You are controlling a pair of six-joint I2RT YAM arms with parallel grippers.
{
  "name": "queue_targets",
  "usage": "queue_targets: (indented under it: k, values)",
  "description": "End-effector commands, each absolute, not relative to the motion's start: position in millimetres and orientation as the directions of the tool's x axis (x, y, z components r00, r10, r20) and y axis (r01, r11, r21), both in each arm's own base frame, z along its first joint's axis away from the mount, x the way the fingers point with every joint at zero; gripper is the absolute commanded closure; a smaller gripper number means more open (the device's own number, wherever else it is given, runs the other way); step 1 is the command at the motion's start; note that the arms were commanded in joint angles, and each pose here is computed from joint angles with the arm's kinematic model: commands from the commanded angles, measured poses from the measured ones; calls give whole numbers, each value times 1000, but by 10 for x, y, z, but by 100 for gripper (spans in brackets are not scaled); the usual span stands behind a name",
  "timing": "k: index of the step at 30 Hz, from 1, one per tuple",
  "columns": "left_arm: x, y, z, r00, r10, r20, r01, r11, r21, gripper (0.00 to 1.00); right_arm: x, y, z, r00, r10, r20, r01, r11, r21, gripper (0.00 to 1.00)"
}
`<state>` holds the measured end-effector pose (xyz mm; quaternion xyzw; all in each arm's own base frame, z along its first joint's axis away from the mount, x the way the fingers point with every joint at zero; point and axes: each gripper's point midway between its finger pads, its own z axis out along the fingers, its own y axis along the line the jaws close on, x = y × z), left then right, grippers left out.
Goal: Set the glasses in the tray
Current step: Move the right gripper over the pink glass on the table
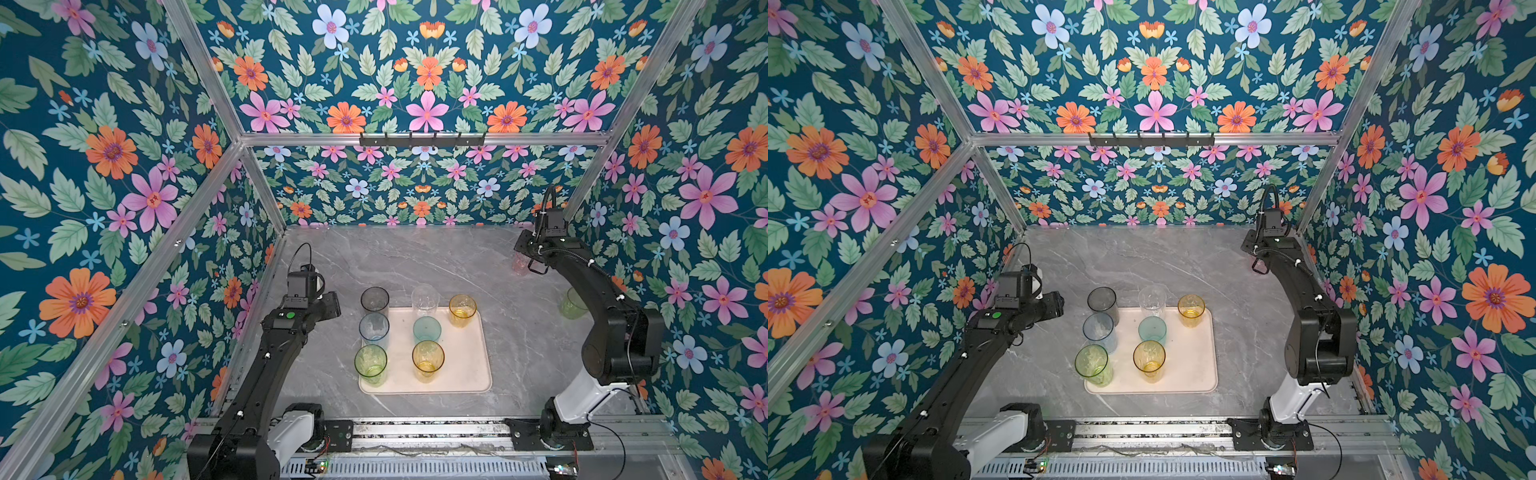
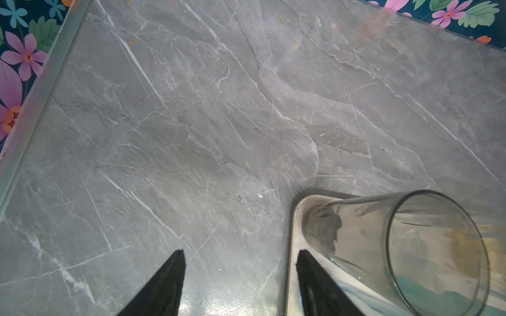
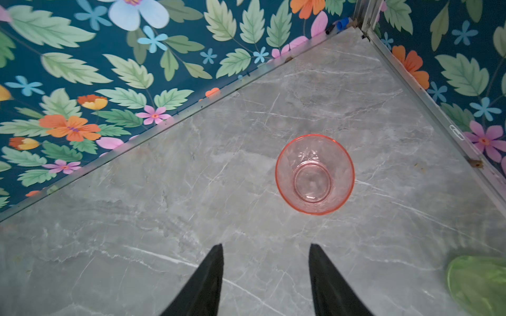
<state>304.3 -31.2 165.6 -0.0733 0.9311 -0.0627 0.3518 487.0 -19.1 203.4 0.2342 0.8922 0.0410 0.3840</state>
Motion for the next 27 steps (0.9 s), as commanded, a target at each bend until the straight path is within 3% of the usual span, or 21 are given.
queue_targets:
  k: [1,10,27]
  values:
    - [3065,-315,1667,-737,-172,-654,-83,983,-164,32,4945,-338,1982,-579,500,-644,436,857,273,48]
    - [3057,-327,1678,-734,-172,-657,-78,982,-171,32,5103,-750,1709,-565,553,-612,529,812,245,47]
    - [3060,-341,1677,-735,-172,-656,-72,982,-176,32,5232,-929,1503,-611,568,-552,553,805,216,47]
